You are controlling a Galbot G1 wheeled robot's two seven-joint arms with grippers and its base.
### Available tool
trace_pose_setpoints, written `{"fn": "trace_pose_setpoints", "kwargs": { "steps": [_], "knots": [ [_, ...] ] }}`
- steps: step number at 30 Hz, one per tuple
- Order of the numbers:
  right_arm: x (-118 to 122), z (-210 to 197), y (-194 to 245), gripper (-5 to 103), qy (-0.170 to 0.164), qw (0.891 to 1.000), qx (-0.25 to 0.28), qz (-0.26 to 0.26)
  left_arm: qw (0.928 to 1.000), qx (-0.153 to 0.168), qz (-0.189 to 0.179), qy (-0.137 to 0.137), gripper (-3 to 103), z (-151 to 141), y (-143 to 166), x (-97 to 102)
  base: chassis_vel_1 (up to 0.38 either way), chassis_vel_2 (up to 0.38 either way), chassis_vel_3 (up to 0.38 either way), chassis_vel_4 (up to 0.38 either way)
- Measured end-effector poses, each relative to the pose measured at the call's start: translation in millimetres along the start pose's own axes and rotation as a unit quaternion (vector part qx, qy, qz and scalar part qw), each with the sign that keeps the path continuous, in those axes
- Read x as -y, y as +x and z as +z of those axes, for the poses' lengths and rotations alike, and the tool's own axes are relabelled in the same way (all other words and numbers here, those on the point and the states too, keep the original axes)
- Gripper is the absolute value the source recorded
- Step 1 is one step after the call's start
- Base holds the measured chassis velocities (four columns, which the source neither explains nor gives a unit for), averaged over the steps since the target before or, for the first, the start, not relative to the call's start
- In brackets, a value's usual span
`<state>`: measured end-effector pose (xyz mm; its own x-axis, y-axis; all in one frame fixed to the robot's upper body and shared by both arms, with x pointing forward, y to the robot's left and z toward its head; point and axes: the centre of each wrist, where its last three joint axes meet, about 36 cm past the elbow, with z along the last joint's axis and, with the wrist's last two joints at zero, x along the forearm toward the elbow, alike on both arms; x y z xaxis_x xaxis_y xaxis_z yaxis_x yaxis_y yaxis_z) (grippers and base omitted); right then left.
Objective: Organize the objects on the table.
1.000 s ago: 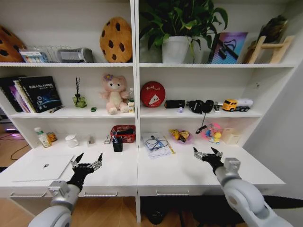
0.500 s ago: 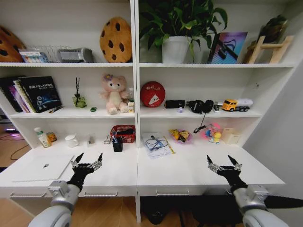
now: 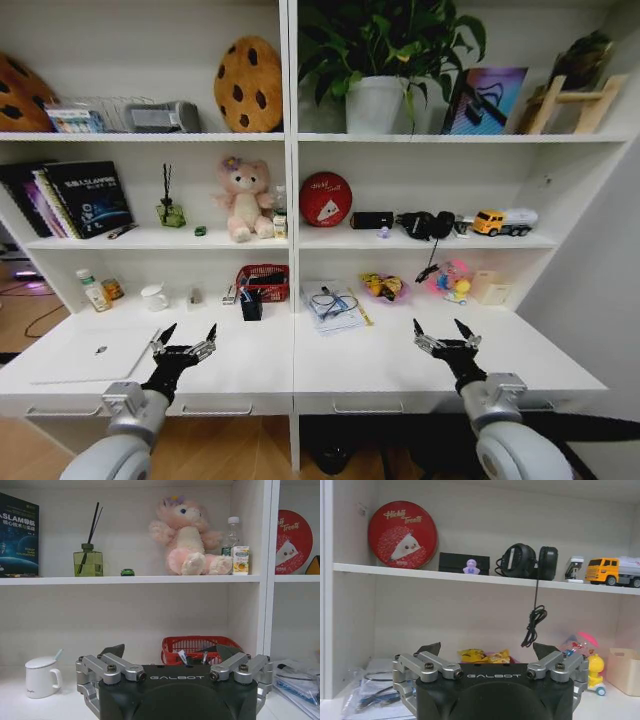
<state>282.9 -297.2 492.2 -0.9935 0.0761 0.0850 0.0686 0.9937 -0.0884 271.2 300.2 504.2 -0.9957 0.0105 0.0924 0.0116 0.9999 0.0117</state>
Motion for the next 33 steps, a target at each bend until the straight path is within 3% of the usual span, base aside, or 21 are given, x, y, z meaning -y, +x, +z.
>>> {"fn": "trace_pose_setpoints", "kwargs": {
  "steps": [11, 33],
  "knots": [
    [-13, 3, -1, 100, 0.005, 1.0, -0.003, -0.013, 1.0, 0.0, 0.0, 0.0, 100, 0, 0, 0.0, 0.23, 0.232, -0.248, -0.22],
    [-8, 3, -13, 100, 0.003, 1.0, 0.006, -0.004, 1.0, 0.0, 0.0, 0.0, 100, 0, 0, 0.0, 0.336, 0.347, -0.348, -0.347]
  ]
}}
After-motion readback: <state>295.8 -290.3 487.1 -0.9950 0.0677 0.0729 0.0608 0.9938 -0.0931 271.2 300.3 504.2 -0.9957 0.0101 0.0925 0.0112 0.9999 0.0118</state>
